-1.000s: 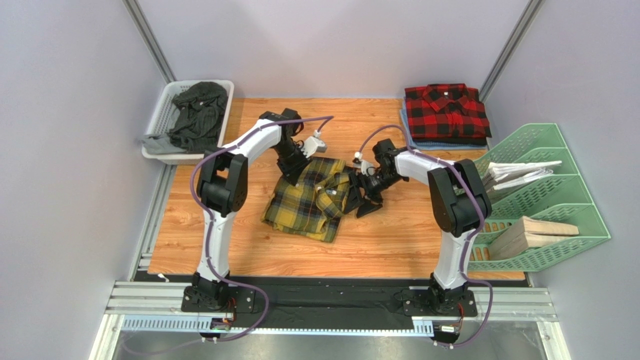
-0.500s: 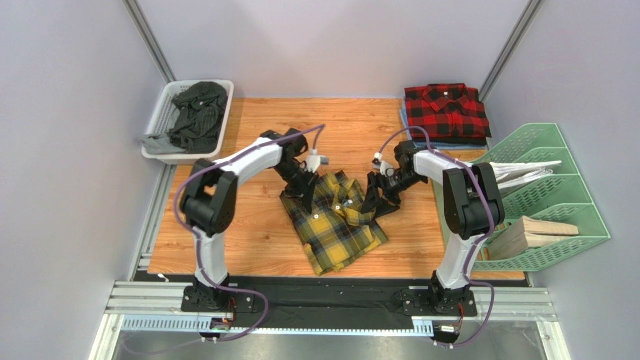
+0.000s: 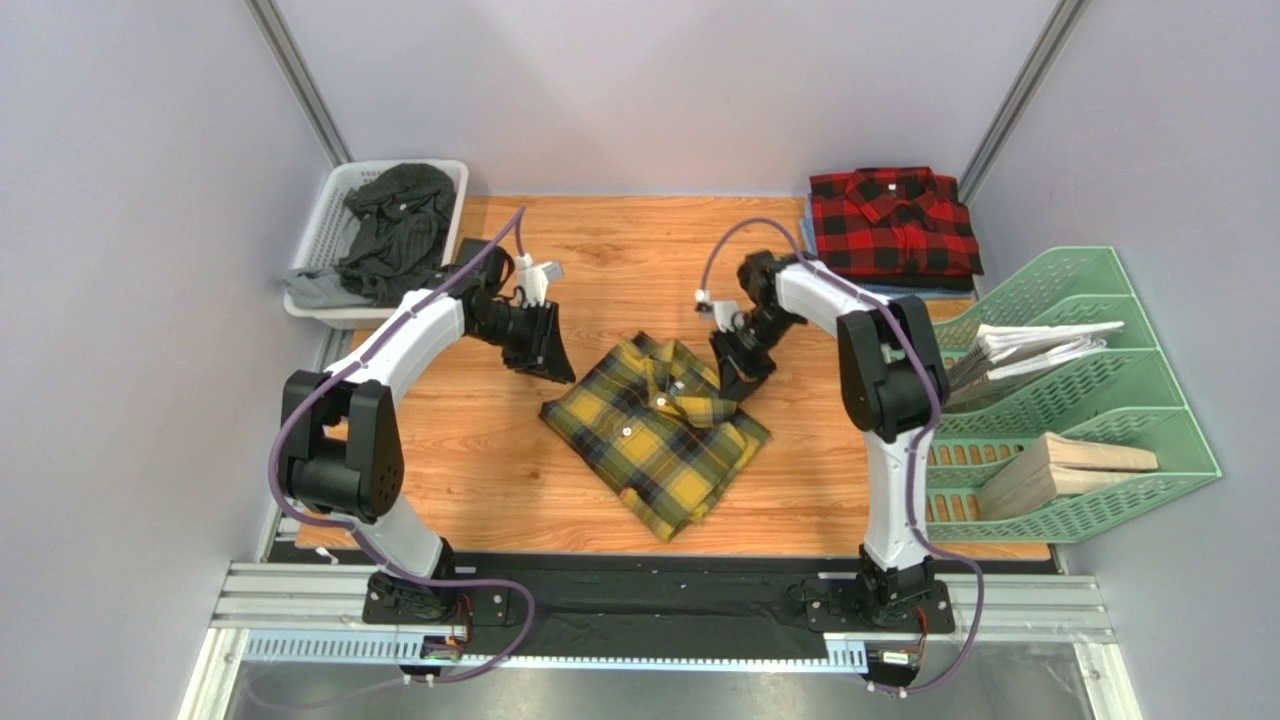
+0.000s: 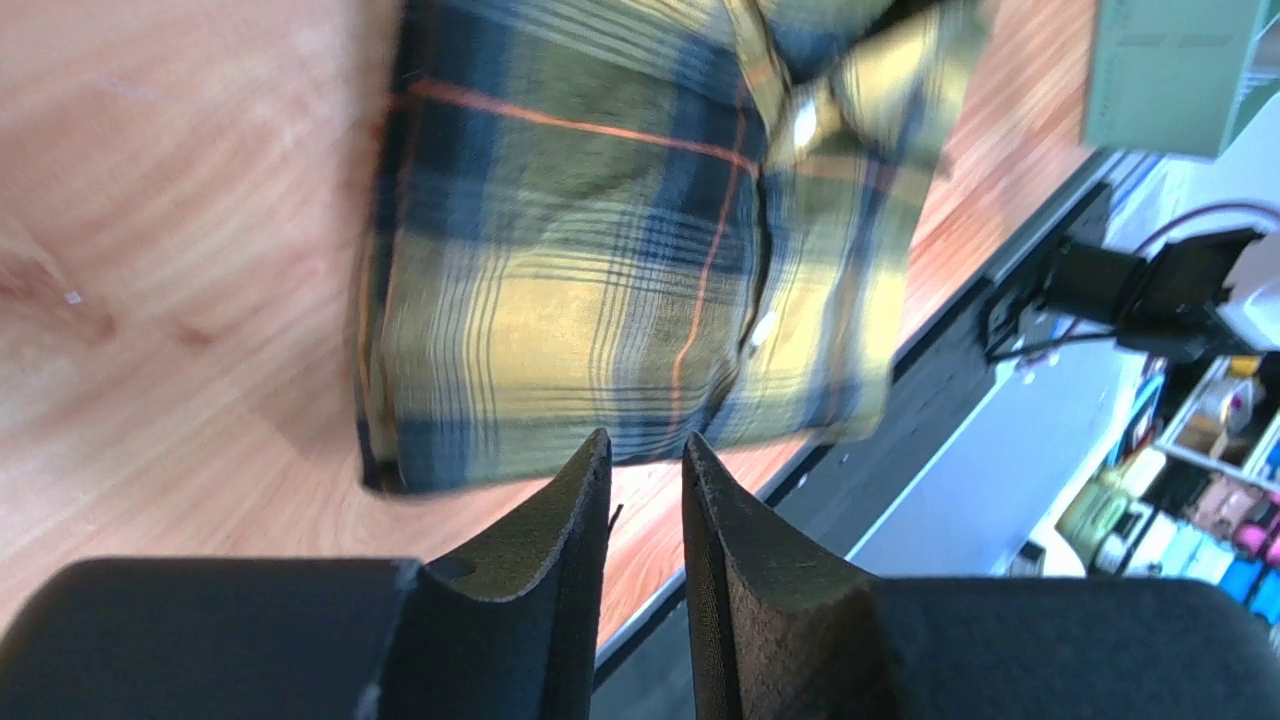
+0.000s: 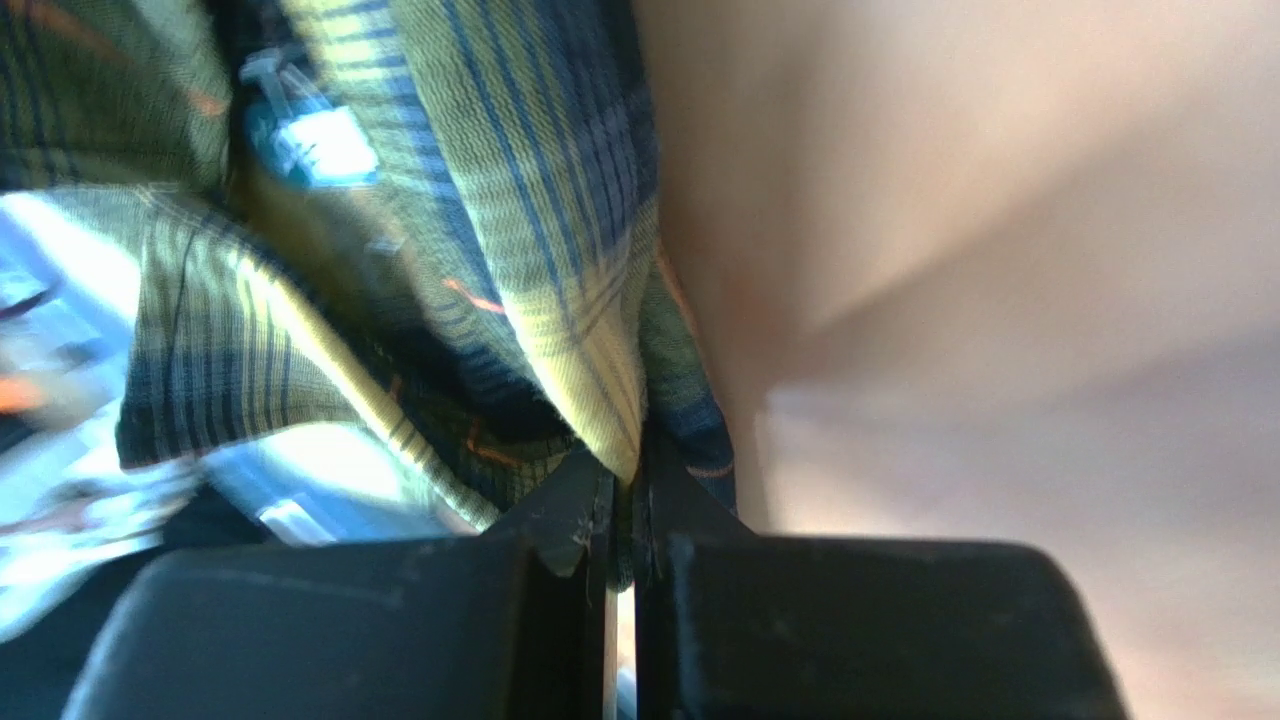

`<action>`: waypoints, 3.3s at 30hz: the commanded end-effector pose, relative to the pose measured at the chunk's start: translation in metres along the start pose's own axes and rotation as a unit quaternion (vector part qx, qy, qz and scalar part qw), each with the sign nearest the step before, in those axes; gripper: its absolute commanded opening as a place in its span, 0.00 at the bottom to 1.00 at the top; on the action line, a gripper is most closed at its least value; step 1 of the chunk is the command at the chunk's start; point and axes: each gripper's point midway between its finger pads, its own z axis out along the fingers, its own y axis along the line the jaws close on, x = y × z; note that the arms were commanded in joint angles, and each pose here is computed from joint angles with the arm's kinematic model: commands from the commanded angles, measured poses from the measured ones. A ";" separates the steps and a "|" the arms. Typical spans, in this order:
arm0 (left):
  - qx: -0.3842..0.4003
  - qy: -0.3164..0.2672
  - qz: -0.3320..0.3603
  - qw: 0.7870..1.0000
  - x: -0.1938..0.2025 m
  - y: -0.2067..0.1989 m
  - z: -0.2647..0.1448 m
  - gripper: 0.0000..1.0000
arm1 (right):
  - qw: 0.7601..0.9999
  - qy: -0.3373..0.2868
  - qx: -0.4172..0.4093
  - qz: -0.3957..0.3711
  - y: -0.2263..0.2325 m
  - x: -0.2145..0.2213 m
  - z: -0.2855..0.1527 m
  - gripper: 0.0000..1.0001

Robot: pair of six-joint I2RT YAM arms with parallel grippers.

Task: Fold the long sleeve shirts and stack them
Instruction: Fold the shirt

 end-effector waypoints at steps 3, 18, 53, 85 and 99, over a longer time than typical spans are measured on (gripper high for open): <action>0.009 0.010 0.048 0.999 0.021 0.007 -0.007 0.33 | 0.963 -0.063 0.095 -0.243 0.003 -0.109 -0.018 0.06; 0.009 -0.008 0.005 1.000 -0.029 0.053 0.009 0.32 | 0.986 -0.164 -0.013 -0.016 0.029 -0.056 -0.101 0.41; 0.021 0.029 0.013 0.999 -0.050 0.082 0.056 0.48 | 0.977 -0.115 -0.084 0.158 0.006 -0.021 -0.005 0.46; 0.022 0.019 0.010 1.000 -0.059 0.071 0.053 0.00 | 0.983 -0.142 -0.011 0.117 -0.019 -0.021 -0.037 0.00; -0.004 0.003 0.009 1.000 -0.083 0.083 0.057 0.27 | 0.977 -0.180 0.026 0.110 -0.048 -0.080 -0.045 0.06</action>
